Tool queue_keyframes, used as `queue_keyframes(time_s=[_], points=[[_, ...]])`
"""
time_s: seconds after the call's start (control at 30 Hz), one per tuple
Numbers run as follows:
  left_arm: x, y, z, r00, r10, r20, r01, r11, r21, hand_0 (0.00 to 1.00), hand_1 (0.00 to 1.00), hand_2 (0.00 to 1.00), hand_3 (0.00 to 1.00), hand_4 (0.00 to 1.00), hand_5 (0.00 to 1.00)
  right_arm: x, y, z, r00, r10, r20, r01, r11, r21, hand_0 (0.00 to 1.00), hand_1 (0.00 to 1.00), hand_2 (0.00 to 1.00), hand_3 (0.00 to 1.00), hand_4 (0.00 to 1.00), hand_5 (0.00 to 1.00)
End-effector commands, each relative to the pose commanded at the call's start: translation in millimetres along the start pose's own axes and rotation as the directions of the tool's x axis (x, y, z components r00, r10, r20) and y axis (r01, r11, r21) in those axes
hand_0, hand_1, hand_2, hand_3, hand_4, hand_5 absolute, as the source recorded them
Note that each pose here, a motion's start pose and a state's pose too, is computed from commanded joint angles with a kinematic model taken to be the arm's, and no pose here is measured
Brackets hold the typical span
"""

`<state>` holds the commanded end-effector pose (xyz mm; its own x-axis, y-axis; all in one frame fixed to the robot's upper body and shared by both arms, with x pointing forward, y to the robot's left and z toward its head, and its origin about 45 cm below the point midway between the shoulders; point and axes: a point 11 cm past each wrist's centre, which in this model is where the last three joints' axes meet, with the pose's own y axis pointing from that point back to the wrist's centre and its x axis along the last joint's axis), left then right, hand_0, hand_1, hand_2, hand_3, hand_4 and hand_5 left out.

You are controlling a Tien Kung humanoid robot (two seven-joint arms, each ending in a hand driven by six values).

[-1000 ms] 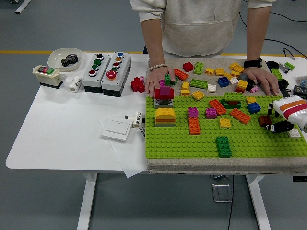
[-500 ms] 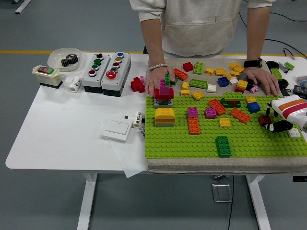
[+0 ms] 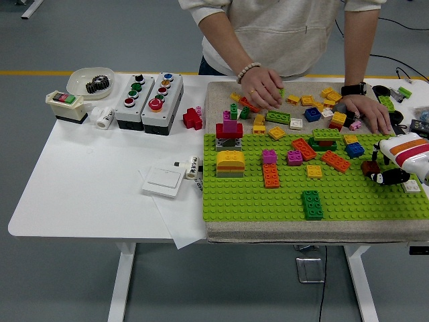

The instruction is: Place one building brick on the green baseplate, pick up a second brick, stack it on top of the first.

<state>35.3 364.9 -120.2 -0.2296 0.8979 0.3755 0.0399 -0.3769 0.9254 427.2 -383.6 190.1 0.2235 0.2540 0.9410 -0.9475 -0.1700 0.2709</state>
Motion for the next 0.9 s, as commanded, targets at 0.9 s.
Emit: queue_keyframes(time_s=[0.9], points=[[1.1, -0.5, -3.6, 1.0, 0.004, 0.01, -0.004, 1.0, 0.008, 0.817, 0.787, 0.775, 0.6, 0.671, 0.678, -2.7, 3.1, -2.2, 1.0, 0.014, -0.002, -0.014, 1.0, 0.016, 0.112, 0.135, 0.253, 0.457, 0.698, 0.593]])
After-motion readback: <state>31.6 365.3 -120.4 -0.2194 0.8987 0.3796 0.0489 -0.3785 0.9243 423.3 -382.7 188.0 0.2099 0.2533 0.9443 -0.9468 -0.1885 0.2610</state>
